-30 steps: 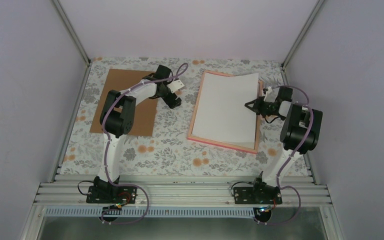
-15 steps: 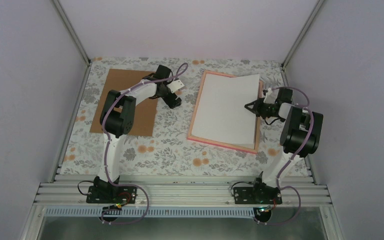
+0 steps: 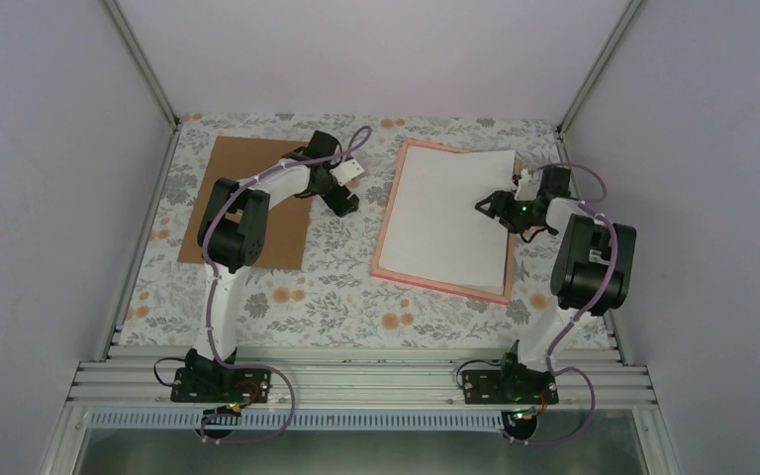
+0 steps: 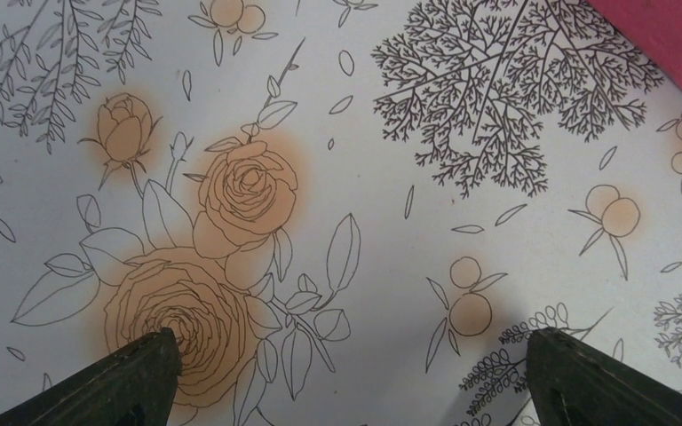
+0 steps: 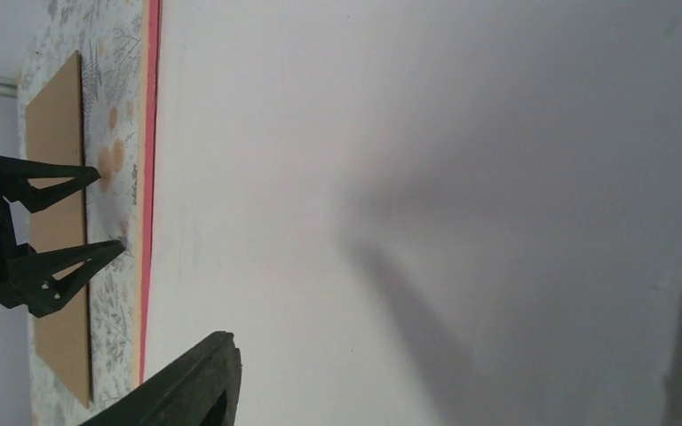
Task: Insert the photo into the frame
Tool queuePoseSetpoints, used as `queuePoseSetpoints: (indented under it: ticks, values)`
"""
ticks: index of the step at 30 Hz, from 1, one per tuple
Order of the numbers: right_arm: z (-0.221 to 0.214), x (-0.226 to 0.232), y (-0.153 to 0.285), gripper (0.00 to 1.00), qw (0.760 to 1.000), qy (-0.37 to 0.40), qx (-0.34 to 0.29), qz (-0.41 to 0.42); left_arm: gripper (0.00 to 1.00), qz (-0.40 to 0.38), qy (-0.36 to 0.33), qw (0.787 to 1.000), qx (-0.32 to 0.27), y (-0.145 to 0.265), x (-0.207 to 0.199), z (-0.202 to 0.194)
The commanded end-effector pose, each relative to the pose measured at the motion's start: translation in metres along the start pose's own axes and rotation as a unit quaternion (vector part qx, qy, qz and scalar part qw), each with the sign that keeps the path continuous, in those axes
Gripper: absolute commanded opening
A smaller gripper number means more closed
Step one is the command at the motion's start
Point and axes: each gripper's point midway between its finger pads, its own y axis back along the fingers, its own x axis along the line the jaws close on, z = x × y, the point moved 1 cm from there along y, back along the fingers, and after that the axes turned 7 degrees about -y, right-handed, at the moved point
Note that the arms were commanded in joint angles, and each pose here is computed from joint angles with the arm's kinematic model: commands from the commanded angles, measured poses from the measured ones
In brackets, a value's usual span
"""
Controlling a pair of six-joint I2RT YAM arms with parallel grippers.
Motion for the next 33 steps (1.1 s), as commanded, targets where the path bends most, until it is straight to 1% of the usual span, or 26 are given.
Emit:
queuePoseSetpoints:
  ticks: [1,2,5,7,10,15,19,23,26,29,31,33]
  values:
    - [0.009,0.008,0.015,0.64,0.998,0.038,-0.021,-0.044,0.97,0.010,0.002,1.000,-0.021,0.014,0.003,0.011]
    - [0.008,0.006,0.016,0.64,0.998,0.038,-0.021,-0.051,0.97,0.011,0.001,1.000,-0.022,0.015,0.003,0.012]
    - [0.008,0.002,0.020,0.71,0.996,0.038,-0.023,-0.073,0.97,0.012,0.001,1.000,-0.024,0.016,0.003,0.012]
    - [0.008,0.000,0.023,0.75,0.995,0.040,-0.026,-0.086,0.97,0.012,0.000,1.000,-0.026,0.016,0.003,0.013]
    - [0.010,-0.001,0.029,0.89,0.993,0.048,-0.032,-0.106,0.98,0.014,0.002,1.000,-0.028,0.017,0.004,0.014]
    - [0.012,-0.004,0.041,1.00,0.987,0.062,-0.035,-0.141,1.00,0.033,-0.003,0.999,-0.035,0.025,0.007,0.017]
    - [0.012,-0.006,0.049,1.00,0.983,0.086,-0.030,-0.162,1.00,0.059,-0.008,0.997,-0.044,0.040,0.012,0.020]
    - [0.015,0.001,0.056,1.00,0.977,0.130,-0.029,-0.166,1.00,0.087,-0.015,0.995,-0.056,0.059,0.014,0.022]
    - [0.018,0.020,0.058,1.00,0.977,0.166,-0.020,-0.129,1.00,0.111,-0.018,0.991,-0.073,0.081,0.017,0.027]
    - [0.024,0.045,0.062,1.00,0.976,0.198,-0.023,-0.085,1.00,0.135,-0.012,0.986,-0.102,0.113,0.024,0.032]
    - [0.030,0.065,0.066,1.00,0.975,0.213,-0.029,-0.053,1.00,0.143,0.006,0.983,-0.116,0.134,0.030,0.030]
    - [0.032,0.089,0.067,1.00,0.976,0.216,-0.029,-0.012,1.00,0.128,0.029,0.985,-0.116,0.149,0.033,0.020]
